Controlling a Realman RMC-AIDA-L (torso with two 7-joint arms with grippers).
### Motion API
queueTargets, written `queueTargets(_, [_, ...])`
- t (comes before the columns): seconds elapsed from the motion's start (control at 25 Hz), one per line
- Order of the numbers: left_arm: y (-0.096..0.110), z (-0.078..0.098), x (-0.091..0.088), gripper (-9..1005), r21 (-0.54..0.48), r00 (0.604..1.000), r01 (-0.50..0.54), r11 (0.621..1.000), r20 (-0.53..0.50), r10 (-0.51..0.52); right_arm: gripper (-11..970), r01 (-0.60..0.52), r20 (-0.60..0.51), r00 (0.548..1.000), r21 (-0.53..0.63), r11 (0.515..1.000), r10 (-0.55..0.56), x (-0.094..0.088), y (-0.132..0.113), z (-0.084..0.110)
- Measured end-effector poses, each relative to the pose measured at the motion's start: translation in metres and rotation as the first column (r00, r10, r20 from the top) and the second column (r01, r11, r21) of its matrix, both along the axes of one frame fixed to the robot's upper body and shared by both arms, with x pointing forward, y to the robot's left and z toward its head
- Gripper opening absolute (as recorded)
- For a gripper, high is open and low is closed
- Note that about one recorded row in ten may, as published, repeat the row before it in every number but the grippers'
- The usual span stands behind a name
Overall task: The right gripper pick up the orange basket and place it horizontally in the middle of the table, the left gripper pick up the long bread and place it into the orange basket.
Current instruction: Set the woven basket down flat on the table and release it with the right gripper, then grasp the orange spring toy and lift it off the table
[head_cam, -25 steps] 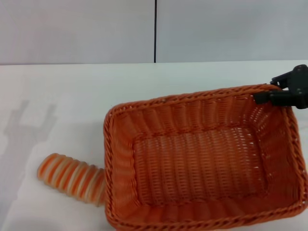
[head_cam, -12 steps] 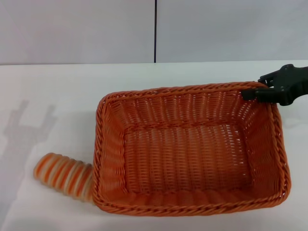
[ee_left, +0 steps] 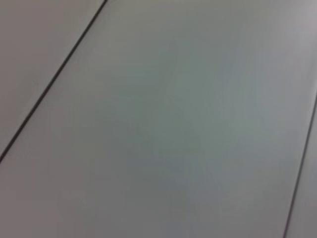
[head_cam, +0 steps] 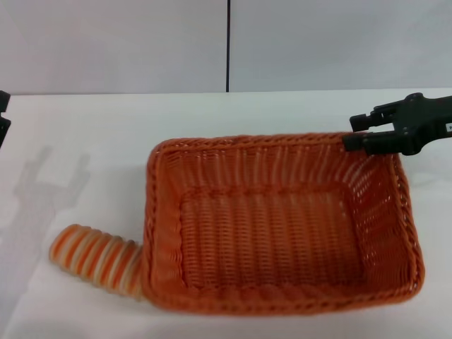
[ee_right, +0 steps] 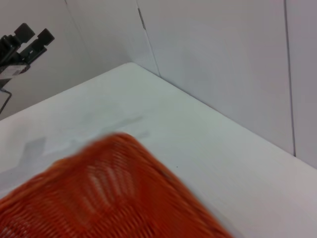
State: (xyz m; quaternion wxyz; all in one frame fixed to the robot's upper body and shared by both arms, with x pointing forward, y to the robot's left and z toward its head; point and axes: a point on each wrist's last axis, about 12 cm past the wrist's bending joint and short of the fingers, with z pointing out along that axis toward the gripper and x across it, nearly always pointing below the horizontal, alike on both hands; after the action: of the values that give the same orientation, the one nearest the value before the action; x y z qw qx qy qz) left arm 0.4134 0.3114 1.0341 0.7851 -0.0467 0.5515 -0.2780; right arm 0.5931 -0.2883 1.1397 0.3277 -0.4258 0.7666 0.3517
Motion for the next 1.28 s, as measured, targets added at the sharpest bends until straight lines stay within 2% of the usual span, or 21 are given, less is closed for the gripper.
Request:
queueTargets(0.24, [0.001, 0.001, 0.002, 740, 0.019, 1.0, 0.02, 1.0, 0.004, -0.021, 488, 0.033, 0.032, 0.999, 0.028, 0.999, -0.034, 0.0, -0.002, -0.002])
queueTargets(0.44, [0.002, 0.001, 0.002, 668, 0.025, 1.0, 0.02, 0.999, 0.005, -0.02, 488, 0.077, 0.072, 0.994, 0.079, 0.994, -0.083, -0.003, -0.009, -0.003])
queueTargets(0.48, [0.003, 0.002, 0.003, 653, 0.03, 1.0, 0.026, 0.999, 0.005, -0.026, 488, 0.114, 0.119, 0.984, 0.128, 0.985, -0.13, -0.008, -0.016, -0.003])
queueTargets(0.72, [0.009, 0.004, 0.005, 654, 0.029, 0.999, 0.041, 0.999, 0.005, -0.041, 488, 0.189, 0.224, 0.942, 0.254, 0.949, -0.248, -0.023, -0.034, -0.004])
queueTargets(0.84, [0.013, 0.006, 0.006, 654, 0.032, 0.999, 0.046, 0.998, 0.007, -0.047, 488, 0.266, 0.255, 0.895, 0.35, 0.898, -0.365, -0.035, -0.051, -0.007])
queueTargets(0.88, [0.016, 0.007, 0.006, 654, 0.031, 0.998, 0.057, 0.998, 0.008, -0.057, 488, 0.318, 0.284, 0.842, 0.427, 0.847, -0.459, -0.048, -0.063, -0.012])
queueTargets(1.0, [0.021, 0.01, 0.008, 656, 0.025, 0.997, 0.082, 0.996, 0.006, -0.082, 488, 0.383, 0.302, 0.758, 0.513, 0.768, -0.579, -0.067, -0.077, -0.026])
queueTargets(1.04, [0.021, 0.01, 0.008, 657, 0.025, 0.997, 0.082, 0.996, 0.006, -0.082, 488, 0.383, 0.302, 0.758, 0.513, 0.768, -0.579, -0.067, -0.077, -0.026])
queueTargets(1.08, [0.032, 0.017, 0.013, 658, 0.035, 0.989, 0.146, 0.989, -0.003, -0.146, 488, 0.431, 0.275, 0.711, 0.556, 0.71, -0.647, -0.078, -0.084, -0.035])
queueTargets(1.12, [0.034, 0.019, 0.014, 659, 0.042, 0.985, 0.172, 0.984, -0.01, -0.171, 488, 0.431, 0.275, 0.711, 0.556, 0.71, -0.647, -0.078, -0.084, -0.035])
queueTargets(1.24, [0.041, 0.026, 0.015, 660, 0.065, 0.965, 0.261, 0.963, -0.042, -0.259, 488, 0.482, 0.222, 0.679, 0.584, 0.653, -0.699, -0.091, -0.09, -0.047])
queueTargets(1.28, [0.05, 0.034, 0.016, 661, 0.094, 0.942, 0.334, 0.938, -0.077, -0.327, 488, 0.501, 0.206, 0.674, 0.578, 0.644, -0.709, -0.098, -0.093, -0.052])
